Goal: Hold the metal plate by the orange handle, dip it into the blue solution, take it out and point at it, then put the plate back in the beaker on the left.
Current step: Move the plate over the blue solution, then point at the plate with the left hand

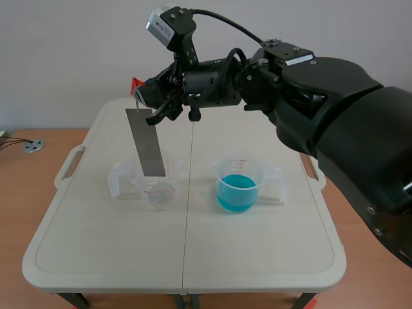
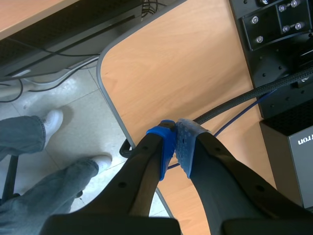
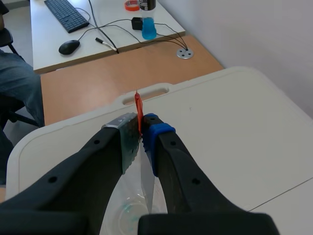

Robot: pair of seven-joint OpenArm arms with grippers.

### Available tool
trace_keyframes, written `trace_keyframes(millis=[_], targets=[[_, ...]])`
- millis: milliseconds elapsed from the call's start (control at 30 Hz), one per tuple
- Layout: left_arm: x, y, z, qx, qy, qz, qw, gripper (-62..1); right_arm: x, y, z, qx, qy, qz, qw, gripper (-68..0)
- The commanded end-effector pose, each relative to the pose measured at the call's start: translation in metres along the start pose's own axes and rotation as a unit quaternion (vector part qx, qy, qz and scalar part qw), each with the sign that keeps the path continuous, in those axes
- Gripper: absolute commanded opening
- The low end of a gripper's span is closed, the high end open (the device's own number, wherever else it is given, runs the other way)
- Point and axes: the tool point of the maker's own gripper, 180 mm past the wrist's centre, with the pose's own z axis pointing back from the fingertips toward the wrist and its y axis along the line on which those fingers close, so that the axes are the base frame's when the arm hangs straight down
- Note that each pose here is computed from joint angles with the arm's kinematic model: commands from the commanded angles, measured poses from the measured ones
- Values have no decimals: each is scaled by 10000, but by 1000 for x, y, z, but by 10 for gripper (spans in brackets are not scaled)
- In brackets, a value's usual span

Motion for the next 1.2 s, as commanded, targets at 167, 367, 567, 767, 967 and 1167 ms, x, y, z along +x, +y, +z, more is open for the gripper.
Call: trace_keyframes(millis=[167,367,567,767,967,1167], targets=[[0,-4,0,-46,-38,21,10000,-594,33,6,12,56,-348,422,9985,-662],[1,-5,0,-46,-41,22,10000,-595,50,9,29,-81,-412,733,9964,-662],[3,-4,0,-39,-68,13,10000,-594,76,6,52,-359,-538,1125,9915,-662],[12,1,-3,3,-183,-20,9998,-595,94,11,75,-604,-535,1519,9851,-662],[30,14,-7,88,-358,-185,9991,-595,104,13,102,-937,-564,1714,9791,-662],[65,41,-9,271,-632,-605,9958,-595,111,10,134,-1221,-715,1679,9756,-662]])
